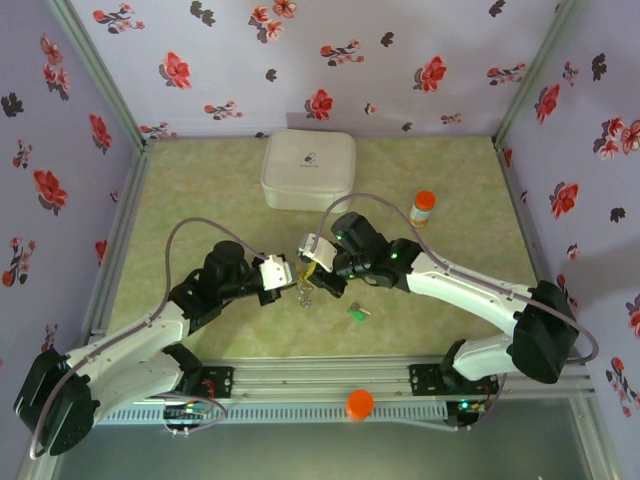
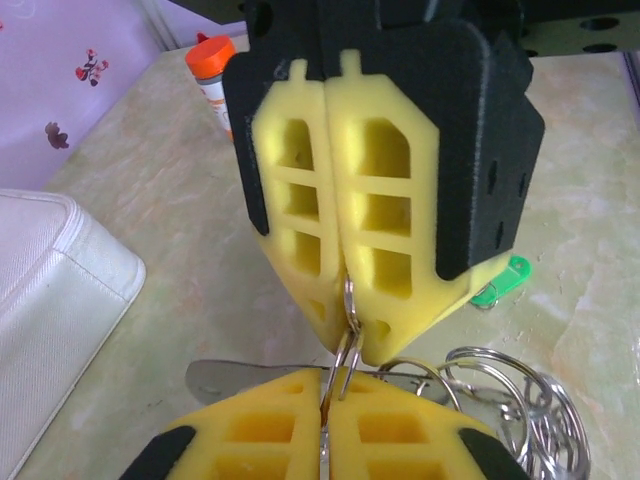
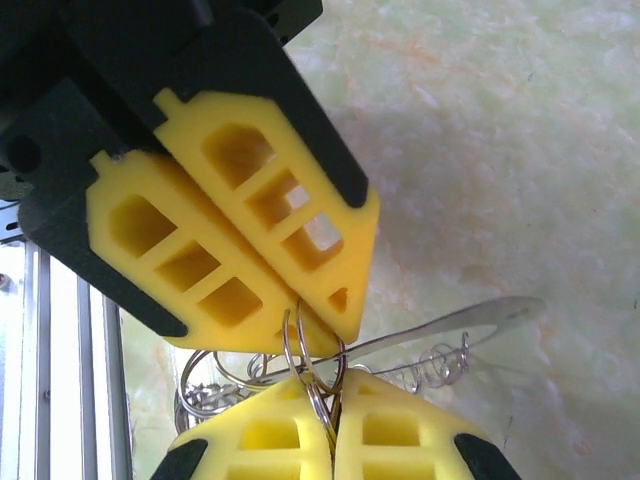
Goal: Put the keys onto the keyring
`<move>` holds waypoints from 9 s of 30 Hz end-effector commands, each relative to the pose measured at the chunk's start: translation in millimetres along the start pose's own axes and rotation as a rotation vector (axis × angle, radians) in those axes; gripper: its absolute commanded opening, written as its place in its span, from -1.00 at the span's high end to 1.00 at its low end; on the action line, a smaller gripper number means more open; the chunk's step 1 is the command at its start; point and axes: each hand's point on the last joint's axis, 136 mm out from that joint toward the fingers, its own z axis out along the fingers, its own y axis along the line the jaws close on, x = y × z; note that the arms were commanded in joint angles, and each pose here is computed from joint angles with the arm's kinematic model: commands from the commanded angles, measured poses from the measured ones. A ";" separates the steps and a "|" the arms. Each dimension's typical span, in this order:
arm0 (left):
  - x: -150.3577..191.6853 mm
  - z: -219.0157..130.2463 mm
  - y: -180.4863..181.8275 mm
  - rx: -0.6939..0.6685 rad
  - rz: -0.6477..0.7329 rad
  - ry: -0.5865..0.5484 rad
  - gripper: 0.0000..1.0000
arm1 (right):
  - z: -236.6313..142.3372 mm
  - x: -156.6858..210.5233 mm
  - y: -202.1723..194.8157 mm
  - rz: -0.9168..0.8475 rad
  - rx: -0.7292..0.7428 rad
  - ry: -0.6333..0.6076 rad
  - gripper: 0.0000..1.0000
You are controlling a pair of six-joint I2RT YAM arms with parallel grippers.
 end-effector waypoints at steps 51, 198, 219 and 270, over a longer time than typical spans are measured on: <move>-29.1 -3.8 2.8 -0.039 0.113 -0.171 1.00 | -44.9 -17.4 -3.8 -0.038 -0.027 -0.340 0.25; -42.2 0.5 -5.8 0.047 0.037 -0.224 0.58 | -26.3 -12.0 4.4 -0.393 0.011 0.049 1.00; -51.7 -0.9 12.0 -0.053 -0.021 -0.378 1.00 | -54.0 -32.9 -19.7 -0.160 0.132 -0.360 0.06; -56.3 -4.7 34.5 -0.187 0.002 -0.464 1.00 | -69.4 -20.5 -22.3 0.622 0.084 -0.099 0.21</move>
